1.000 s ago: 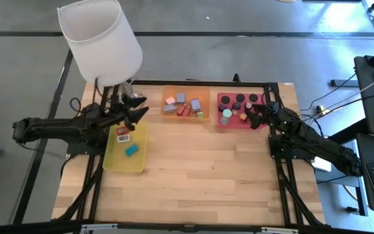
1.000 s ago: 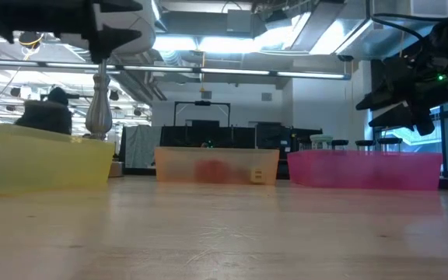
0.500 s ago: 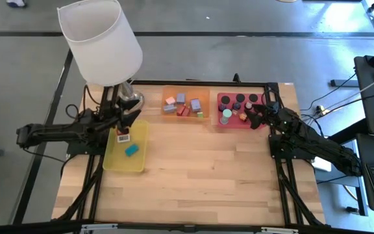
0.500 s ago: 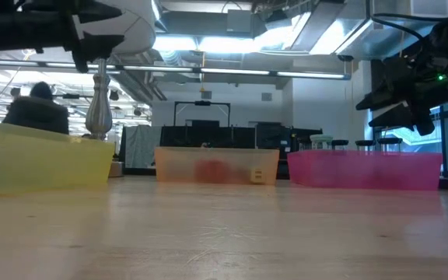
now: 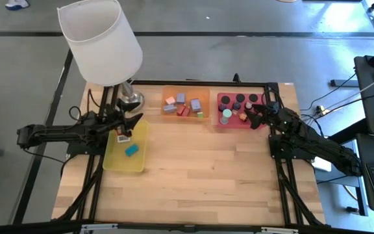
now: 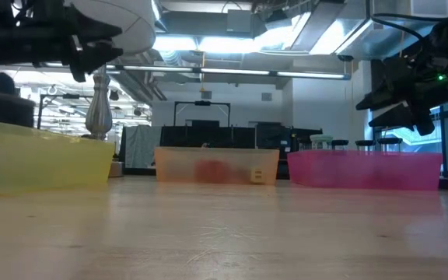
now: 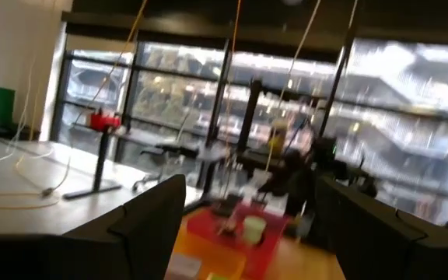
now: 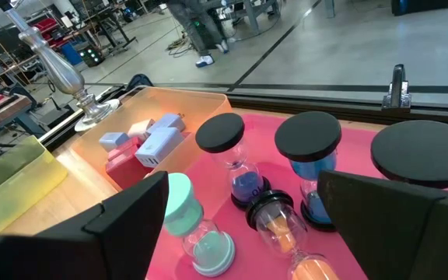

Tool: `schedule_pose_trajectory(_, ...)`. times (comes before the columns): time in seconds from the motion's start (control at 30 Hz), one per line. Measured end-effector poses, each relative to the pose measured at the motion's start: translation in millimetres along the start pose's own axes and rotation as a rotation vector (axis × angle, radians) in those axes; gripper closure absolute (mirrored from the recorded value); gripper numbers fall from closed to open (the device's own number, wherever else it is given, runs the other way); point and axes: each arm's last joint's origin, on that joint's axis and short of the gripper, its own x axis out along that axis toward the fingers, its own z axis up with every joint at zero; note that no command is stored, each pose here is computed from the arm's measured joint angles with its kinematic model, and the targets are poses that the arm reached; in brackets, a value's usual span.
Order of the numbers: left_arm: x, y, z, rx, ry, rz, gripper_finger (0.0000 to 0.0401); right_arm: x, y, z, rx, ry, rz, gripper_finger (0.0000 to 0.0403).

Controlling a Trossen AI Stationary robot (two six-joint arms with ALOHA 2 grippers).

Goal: Pick & Place Office items
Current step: Return to Home Position

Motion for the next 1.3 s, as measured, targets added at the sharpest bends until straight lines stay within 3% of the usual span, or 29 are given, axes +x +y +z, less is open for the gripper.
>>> schedule_pose_trajectory(0.47,-0.6,4.5,-8.5,0.057,0.075,0.111,0.0118,0.0,0.0,0.0,0.000,0.000,0.000,0.0072)
schedule_pose_trajectory(1.3,-0.5,4.4,-8.2,0.054,0.073,0.108,0.0118,0.0,0.0,0.0,0.000,0.000,0.000,0.0072)
